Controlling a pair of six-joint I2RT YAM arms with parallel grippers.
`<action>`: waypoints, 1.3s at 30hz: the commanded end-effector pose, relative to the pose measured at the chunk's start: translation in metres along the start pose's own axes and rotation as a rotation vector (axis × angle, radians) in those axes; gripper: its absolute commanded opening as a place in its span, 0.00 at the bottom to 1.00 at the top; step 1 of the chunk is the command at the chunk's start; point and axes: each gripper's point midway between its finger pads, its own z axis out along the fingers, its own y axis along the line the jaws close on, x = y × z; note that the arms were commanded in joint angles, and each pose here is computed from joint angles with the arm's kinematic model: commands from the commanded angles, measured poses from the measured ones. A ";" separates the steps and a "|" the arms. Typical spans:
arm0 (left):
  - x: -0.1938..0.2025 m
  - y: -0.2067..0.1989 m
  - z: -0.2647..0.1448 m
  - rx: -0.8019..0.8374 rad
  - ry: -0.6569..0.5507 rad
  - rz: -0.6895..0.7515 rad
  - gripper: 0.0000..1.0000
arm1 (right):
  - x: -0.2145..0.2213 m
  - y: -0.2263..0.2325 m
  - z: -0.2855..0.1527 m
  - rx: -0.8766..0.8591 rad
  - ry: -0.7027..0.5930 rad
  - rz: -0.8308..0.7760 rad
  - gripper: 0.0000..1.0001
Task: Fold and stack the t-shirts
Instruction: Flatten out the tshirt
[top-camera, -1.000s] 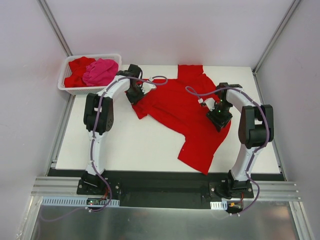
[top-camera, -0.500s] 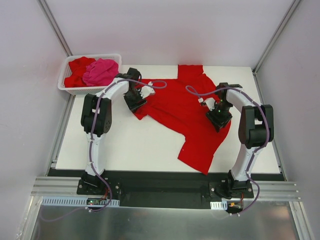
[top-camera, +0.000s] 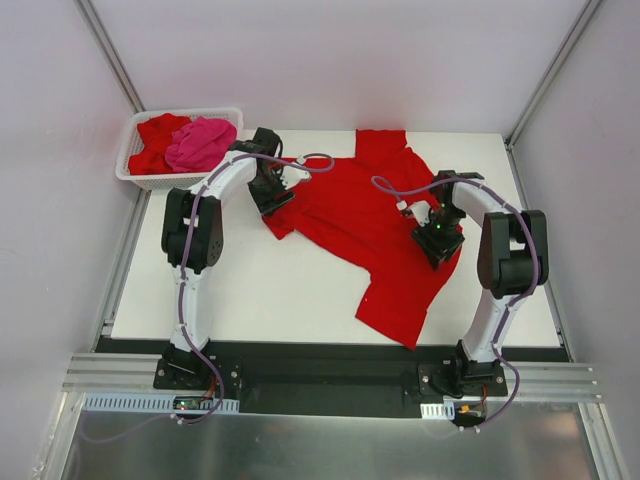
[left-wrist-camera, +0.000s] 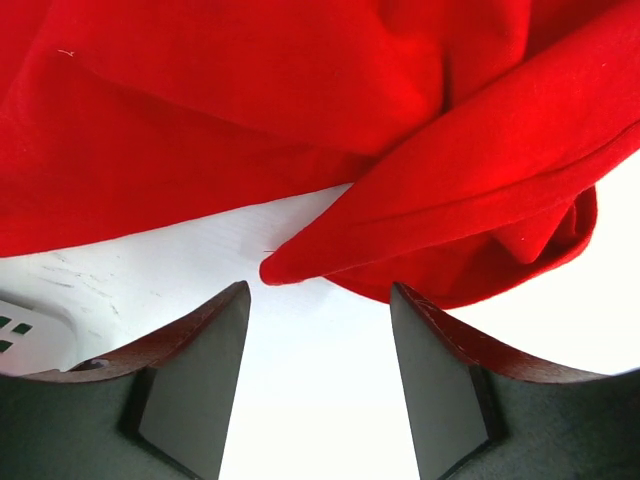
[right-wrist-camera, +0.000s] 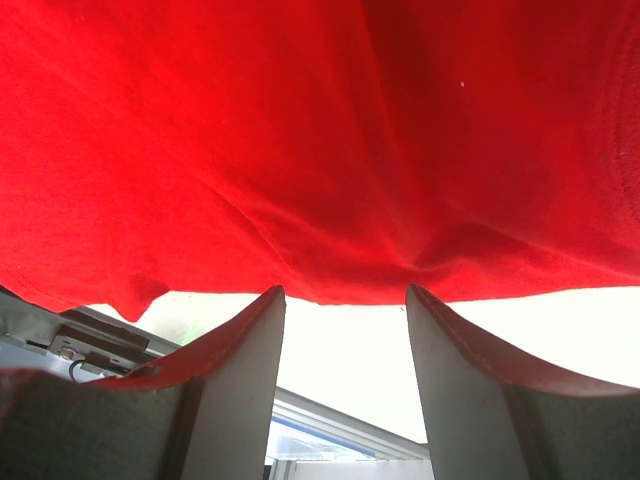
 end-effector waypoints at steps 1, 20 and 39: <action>-0.003 0.008 -0.009 -0.022 -0.004 0.026 0.60 | 0.003 0.009 -0.014 -0.012 -0.026 0.014 0.55; -0.006 0.021 0.012 -0.039 0.013 0.009 0.00 | 0.003 0.010 -0.012 -0.019 -0.019 0.012 0.56; 0.043 -0.093 -0.077 -0.015 0.034 0.063 0.00 | -0.011 -0.003 -0.012 0.014 -0.040 0.018 0.56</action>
